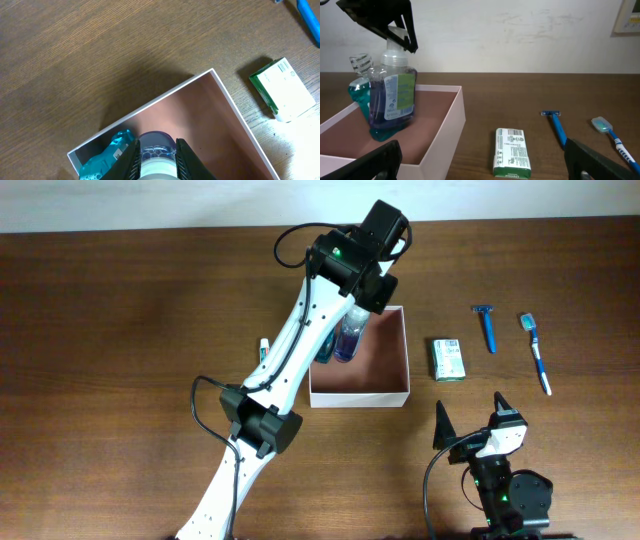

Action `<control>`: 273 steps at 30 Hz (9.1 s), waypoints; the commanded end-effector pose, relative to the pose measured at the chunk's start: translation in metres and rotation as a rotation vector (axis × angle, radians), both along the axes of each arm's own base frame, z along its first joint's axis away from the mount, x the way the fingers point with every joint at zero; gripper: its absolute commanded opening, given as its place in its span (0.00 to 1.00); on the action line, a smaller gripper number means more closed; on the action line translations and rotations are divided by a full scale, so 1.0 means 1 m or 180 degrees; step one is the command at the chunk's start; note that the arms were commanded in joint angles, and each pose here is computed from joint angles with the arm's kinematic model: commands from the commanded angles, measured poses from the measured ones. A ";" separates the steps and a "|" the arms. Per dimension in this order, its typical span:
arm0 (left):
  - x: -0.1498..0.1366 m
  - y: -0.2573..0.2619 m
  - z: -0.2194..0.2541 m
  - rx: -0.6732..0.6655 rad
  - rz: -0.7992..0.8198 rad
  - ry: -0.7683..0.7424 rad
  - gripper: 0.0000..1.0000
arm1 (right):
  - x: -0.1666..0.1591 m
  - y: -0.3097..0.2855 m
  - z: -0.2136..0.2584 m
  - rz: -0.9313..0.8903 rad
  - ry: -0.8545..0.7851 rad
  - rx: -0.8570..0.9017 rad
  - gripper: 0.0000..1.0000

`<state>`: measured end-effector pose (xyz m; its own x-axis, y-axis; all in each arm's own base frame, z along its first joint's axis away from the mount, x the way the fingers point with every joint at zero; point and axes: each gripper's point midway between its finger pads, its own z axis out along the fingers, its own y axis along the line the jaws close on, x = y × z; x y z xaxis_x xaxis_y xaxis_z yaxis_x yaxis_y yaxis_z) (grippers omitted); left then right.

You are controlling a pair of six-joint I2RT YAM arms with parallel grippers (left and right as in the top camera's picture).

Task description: Pack container

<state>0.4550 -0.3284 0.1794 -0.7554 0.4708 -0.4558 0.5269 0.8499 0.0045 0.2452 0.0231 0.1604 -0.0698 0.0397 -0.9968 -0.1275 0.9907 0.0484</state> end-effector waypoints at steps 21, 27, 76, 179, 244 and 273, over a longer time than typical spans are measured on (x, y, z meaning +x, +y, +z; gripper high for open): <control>0.009 0.000 -0.002 -0.0021 0.0041 -0.0057 0.26 | 0.000 0.000 -0.001 -0.0002 -0.0002 -0.0021 0.99; 0.008 0.001 -0.011 0.0021 0.0041 0.0001 0.26 | 0.000 0.000 -0.001 -0.0002 0.0000 -0.0021 0.99; 0.006 0.028 -0.019 0.0169 0.0160 0.0186 0.42 | 0.000 0.000 -0.001 -0.0002 -0.0002 -0.0021 0.99; -0.043 0.327 0.009 0.0234 0.2412 0.1268 0.99 | -0.002 0.012 0.001 0.0214 0.0009 0.0258 0.99; -0.044 0.327 0.009 0.0235 0.2412 0.1269 0.99 | 0.152 -0.027 -0.034 0.0287 0.4544 -0.0570 0.99; -0.044 0.327 0.009 0.0235 0.2412 0.1269 0.99 | 0.143 -0.043 -0.124 0.0138 0.5046 -0.0637 0.98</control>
